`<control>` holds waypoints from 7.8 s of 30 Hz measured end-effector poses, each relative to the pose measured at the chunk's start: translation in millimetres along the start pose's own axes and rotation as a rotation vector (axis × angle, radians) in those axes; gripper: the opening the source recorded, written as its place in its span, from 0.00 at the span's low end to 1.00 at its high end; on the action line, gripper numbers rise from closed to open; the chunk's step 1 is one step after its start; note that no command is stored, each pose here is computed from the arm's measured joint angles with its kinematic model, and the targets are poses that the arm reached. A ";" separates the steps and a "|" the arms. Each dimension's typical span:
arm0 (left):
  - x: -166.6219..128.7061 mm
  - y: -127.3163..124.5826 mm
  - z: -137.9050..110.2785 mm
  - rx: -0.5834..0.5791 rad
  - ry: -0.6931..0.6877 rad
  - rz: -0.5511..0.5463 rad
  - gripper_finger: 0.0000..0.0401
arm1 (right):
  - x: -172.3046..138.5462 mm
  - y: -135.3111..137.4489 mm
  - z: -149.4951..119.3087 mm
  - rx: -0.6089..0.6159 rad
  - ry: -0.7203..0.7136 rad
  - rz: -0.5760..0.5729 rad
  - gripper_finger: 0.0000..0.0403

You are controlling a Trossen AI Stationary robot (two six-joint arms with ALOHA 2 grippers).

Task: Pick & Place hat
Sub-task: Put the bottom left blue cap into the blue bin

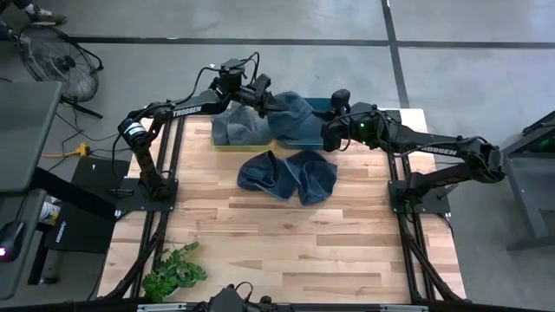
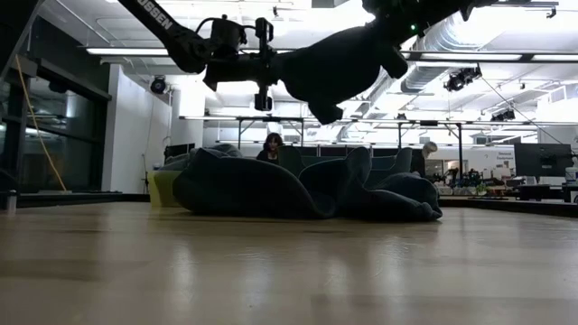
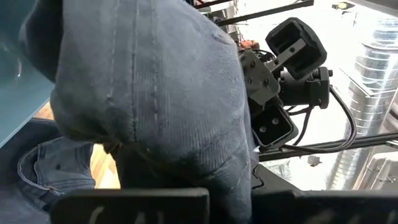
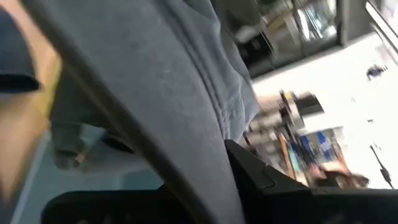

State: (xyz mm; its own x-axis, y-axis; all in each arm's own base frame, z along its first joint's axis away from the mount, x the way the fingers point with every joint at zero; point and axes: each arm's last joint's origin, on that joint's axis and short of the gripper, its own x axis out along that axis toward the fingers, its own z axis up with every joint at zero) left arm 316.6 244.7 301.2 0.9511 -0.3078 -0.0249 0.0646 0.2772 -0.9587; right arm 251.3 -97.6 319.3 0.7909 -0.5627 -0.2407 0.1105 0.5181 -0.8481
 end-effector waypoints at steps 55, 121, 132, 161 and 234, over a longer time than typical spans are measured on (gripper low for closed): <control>-17.3 -15.7 18.6 0.453 -0.261 -0.026 0.00 | -20.1 -0.9 -52.6 1.869 0.151 0.259 0.54; 32.2 -29.3 -9.2 0.700 -0.370 0.008 0.00 | 33.1 -8.1 -104.8 2.068 -0.268 0.402 0.21; 32.8 -25.1 -9.7 0.715 -0.351 0.045 0.01 | 31.9 -10.4 -110.5 2.005 -0.272 0.415 0.02; -13.3 -15.4 15.3 0.633 -0.211 -0.021 0.73 | 26.7 -17.2 -140.6 1.998 -0.197 0.385 0.00; -18.7 -34.8 8.8 0.572 -0.079 -0.137 0.73 | 79.2 17.2 -163.1 2.061 0.223 0.510 0.29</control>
State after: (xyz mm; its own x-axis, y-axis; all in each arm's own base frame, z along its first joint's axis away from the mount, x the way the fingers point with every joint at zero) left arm 299.3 248.8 337.5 0.9409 -0.3127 0.1300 0.3196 0.6930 -0.6462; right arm 217.7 -238.4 208.7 0.9076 -0.1480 -0.3929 0.4198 0.3080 0.8537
